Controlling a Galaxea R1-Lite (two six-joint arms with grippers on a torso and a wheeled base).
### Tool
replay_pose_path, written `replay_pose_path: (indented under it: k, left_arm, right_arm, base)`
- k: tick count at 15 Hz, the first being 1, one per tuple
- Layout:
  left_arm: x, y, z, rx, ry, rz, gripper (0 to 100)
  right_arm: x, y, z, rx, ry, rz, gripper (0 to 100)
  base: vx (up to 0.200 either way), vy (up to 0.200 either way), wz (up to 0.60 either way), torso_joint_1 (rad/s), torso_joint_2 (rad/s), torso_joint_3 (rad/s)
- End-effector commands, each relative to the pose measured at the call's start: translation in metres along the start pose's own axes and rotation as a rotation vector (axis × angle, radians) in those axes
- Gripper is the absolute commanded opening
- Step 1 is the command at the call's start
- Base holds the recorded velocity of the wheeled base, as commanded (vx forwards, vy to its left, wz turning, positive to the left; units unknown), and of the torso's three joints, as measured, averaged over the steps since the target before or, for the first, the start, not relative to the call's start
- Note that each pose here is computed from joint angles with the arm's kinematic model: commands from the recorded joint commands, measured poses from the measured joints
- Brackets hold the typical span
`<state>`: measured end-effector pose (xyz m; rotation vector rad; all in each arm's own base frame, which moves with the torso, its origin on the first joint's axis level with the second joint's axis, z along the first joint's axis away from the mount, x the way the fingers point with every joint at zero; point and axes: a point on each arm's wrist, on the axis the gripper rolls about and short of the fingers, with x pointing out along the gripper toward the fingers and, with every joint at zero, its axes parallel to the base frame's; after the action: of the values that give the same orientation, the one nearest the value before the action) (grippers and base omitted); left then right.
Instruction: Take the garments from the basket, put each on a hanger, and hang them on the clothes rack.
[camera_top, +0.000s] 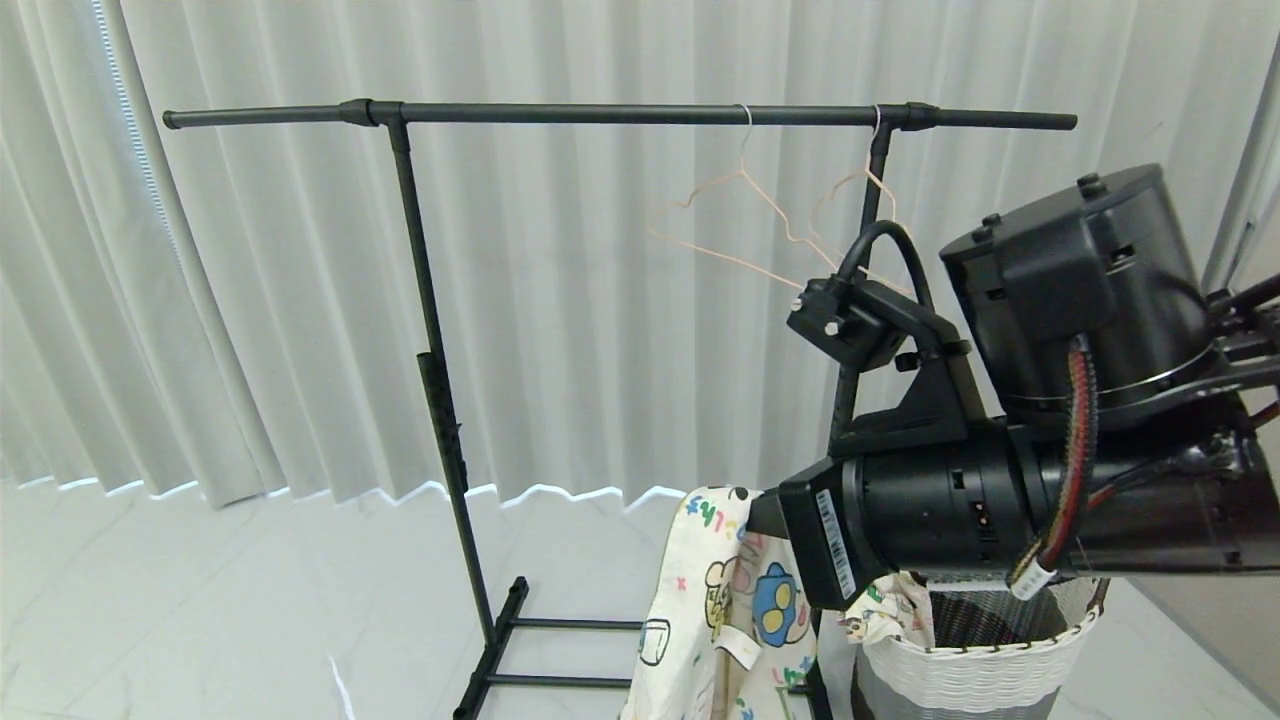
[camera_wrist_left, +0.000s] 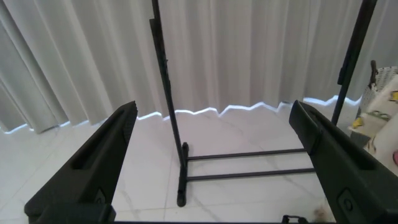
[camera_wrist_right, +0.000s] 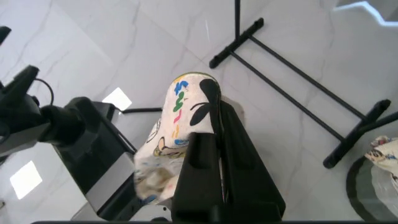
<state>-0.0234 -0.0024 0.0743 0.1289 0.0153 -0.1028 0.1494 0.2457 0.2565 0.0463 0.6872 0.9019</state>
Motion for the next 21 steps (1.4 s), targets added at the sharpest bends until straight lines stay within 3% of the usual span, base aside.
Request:
replay_pose_path:
  k: [1,9,18,19,20,21]
  left_arm:
    - [0.0,0.0,0.0,0.003,0.003,0.0,100]
    - [0.0,0.0,0.0,-0.009,-0.004,-0.002,100]
    - [0.002,0.001,0.001,-0.057,0.023,-0.013,100]
    - [0.002,0.002,0.012,-0.094,-0.012,-0.025,100]
    - [0.008,0.01,0.058,-0.203,-0.057,-0.106,100]
    - [0.02,0.015,0.099,-0.24,-0.109,-0.17,100]
  right_arm:
    - [0.008,0.0,0.0,-0.004,-0.003,0.003,0]
    - [0.036,0.009,0.005,-0.02,-0.103,0.032,0]
    - [0.033,0.008,0.009,-0.012,-0.152,-0.01,0]
    - [0.033,0.007,0.009,-0.013,-0.153,-0.012,0]
    - [0.033,0.007,0.009,-0.012,-0.153,-0.012,0]
    - [0.034,0.007,0.009,-0.014,-0.153,-0.012,0]
  base:
    - [0.0,0.0,0.0,0.0,0.0,0.0]
    - [0.0,0.0,0.0,0.0,0.0,0.0]
    - [0.0,0.0,0.0,0.0,0.0,0.0]
    - [0.0,0.0,0.0,0.0,0.0,0.0]
    - [0.0,0.0,0.0,0.0,0.0,0.0]
    - [0.0,0.0,0.0,0.0,0.0,0.0]
